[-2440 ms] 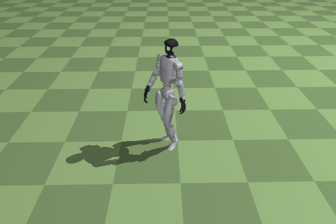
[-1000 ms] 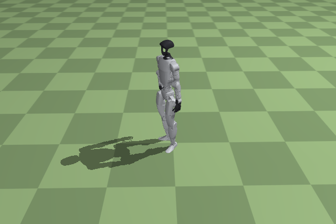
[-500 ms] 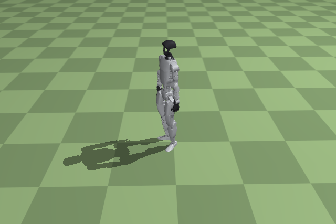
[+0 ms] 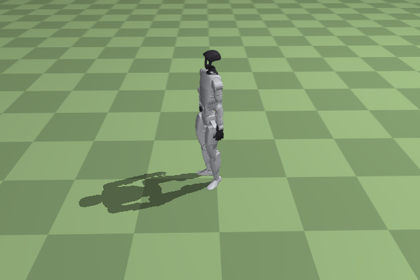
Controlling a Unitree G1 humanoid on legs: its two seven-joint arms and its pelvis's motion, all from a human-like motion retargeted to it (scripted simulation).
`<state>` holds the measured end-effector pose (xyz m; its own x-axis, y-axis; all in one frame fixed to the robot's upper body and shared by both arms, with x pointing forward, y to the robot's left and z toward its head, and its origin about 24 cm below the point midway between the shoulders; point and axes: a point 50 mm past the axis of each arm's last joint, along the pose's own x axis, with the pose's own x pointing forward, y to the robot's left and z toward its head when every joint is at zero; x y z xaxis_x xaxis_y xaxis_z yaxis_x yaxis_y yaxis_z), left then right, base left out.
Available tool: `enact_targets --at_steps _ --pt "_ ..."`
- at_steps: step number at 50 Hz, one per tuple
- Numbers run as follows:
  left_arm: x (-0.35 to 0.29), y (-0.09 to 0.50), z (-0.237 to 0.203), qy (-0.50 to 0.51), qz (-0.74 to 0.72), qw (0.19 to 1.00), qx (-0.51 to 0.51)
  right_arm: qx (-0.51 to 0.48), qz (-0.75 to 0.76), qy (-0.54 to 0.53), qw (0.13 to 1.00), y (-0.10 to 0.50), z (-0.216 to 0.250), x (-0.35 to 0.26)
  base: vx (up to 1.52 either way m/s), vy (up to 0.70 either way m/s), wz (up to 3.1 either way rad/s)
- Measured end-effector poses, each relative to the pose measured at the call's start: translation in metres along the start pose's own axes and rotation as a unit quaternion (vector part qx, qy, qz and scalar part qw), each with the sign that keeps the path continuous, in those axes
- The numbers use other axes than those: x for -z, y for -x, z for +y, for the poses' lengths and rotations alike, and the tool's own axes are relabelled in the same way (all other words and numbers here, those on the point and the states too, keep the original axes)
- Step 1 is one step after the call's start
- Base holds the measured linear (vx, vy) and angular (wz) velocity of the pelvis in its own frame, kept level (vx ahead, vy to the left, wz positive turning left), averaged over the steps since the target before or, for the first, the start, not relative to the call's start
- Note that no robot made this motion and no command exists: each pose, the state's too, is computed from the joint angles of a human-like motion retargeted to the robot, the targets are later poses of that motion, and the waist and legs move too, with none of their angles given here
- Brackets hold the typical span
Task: Upper body actions
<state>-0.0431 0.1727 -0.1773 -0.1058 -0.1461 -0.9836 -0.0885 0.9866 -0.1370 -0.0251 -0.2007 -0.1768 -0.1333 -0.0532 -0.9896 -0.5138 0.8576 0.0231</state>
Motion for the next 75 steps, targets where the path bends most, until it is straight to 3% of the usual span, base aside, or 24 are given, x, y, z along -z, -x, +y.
enact_targets --at_steps 17,35,55,75 --pt "-0.014 0.003 0.012 -0.006 -0.029 0.999 -0.013 -0.006 -0.031 0.025 0.999 0.000 0.003 -0.016 -0.02 -0.04 0.11" --pt "-0.022 0.000 0.002 0.000 -0.059 0.998 -0.024 0.046 0.026 -0.036 0.998 0.003 -0.021 0.026 -0.14 0.02 1.13" --pt "0.050 -0.001 -0.013 0.159 0.041 0.985 -0.054 0.046 -0.048 -0.020 0.998 0.002 -0.021 -0.009 0.14 0.17 1.23" --pt "-0.056 0.002 -0.003 0.005 -0.091 0.994 -0.056 0.058 -0.065 -0.019 0.996 0.002 -0.017 -0.011 0.25 0.19 1.06"
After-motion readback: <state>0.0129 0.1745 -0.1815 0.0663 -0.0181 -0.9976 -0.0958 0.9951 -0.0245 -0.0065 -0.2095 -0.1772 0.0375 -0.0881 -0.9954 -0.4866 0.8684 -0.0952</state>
